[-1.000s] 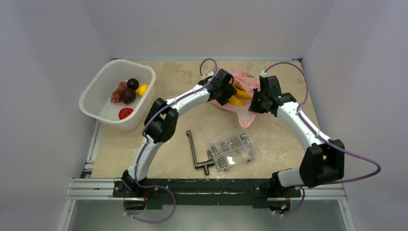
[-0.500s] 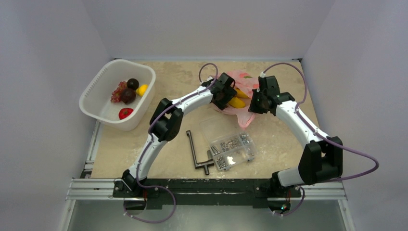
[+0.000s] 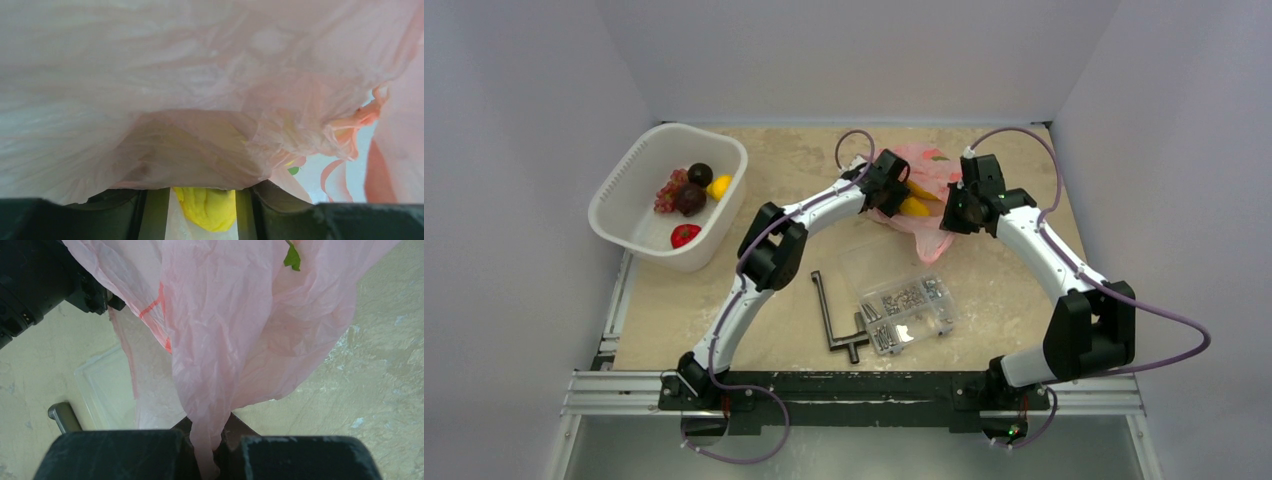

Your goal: Take the fake fruits out of the plastic bag

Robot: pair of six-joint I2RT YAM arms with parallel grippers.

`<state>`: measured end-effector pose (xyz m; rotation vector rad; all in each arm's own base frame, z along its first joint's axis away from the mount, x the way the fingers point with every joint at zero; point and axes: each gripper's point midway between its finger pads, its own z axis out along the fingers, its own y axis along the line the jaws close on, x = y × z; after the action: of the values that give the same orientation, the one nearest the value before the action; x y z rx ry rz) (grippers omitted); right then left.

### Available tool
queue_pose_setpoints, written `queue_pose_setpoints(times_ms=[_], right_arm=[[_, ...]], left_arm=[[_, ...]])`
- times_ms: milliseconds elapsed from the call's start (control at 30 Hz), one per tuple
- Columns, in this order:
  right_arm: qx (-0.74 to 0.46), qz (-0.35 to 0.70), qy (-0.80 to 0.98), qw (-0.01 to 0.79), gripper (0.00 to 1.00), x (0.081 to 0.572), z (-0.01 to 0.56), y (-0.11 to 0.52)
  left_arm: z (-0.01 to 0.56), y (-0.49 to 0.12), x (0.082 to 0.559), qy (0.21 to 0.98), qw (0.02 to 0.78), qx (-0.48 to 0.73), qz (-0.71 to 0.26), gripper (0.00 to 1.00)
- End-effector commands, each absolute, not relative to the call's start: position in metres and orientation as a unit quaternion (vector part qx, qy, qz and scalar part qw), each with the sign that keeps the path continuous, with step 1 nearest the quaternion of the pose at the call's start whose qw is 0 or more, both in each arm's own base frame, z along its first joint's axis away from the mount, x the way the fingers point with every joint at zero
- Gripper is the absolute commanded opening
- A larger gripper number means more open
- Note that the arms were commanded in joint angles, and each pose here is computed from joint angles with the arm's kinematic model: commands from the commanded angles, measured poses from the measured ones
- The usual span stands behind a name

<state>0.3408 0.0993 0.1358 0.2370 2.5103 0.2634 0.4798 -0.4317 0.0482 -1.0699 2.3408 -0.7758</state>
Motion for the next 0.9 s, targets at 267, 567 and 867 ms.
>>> queue_pose_setpoints(times_ms=[267, 567, 867], right_arm=[[0.081, 0.091, 0.944, 0.308, 0.00, 0.340, 0.137, 0.094], [0.116, 0.091, 0.941, 0.304, 0.00, 0.341, 0.126, 0.083], [0.104, 0.105, 0.939, 0.311, 0.00, 0.354, 0.139, 0.087]], left_arm=[[0.169, -0.436, 0.500, 0.809, 0.287, -0.298, -0.418, 0.03], [0.220, -0.440, 0.479, 0.786, 0.266, -0.255, -0.496, 0.00], [0.164, -0.440, 0.478, 0.815, 0.226, -0.269, -0.460, 0.05]])
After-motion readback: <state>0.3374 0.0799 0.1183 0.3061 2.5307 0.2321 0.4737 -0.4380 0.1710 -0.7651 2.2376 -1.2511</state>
